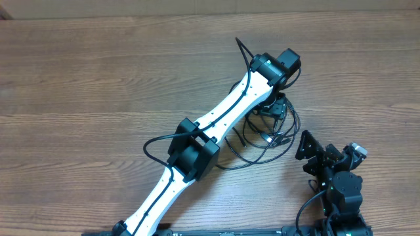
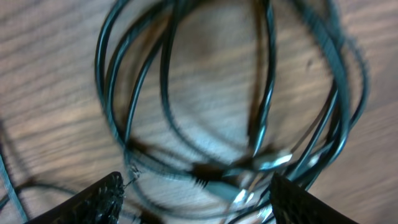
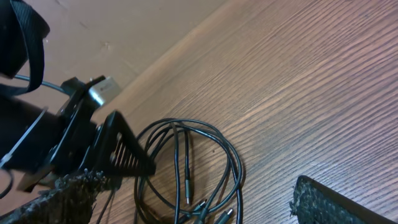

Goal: Untangle cables

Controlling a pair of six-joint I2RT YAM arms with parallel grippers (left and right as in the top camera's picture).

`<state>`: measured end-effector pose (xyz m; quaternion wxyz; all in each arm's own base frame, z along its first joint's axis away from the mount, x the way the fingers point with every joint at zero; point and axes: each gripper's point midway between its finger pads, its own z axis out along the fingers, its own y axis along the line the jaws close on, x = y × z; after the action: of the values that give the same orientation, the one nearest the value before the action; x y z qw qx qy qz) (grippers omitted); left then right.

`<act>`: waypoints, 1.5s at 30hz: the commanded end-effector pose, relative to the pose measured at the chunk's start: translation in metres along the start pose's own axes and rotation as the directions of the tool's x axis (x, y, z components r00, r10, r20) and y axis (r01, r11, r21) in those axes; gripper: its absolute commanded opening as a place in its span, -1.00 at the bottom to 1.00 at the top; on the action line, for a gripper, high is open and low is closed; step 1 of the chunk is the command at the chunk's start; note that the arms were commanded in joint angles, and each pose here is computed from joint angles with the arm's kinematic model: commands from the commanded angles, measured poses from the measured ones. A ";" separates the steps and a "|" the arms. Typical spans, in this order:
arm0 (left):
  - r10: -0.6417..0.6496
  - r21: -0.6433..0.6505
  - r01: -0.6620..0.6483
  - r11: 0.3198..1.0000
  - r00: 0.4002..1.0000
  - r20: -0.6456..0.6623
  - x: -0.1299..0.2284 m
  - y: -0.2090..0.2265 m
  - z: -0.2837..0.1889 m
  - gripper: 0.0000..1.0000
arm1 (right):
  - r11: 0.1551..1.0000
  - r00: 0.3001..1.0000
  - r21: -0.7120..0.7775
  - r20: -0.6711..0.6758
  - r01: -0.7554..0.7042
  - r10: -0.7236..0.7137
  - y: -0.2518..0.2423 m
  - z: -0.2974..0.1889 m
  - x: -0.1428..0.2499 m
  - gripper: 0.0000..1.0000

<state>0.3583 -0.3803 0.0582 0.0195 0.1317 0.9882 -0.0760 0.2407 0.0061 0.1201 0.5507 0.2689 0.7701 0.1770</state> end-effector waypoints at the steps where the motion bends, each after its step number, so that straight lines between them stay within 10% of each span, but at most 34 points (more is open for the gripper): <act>1: -0.067 0.017 0.066 0.998 0.998 0.013 -0.007 -0.003 0.011 0.50 | 1.000 1.000 0.010 0.014 -0.001 0.001 -0.002 0.000 -0.002 1.00; 45: -0.078 -0.061 0.081 0.995 0.996 0.050 -0.013 0.013 0.055 0.26 | 1.000 1.000 0.013 0.016 -0.001 0.001 -0.003 0.000 -0.002 1.00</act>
<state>0.3771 -0.3835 0.0184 0.0512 0.0924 0.9924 -0.0631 0.2407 0.0061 0.1201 0.5508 0.2690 0.7701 0.1769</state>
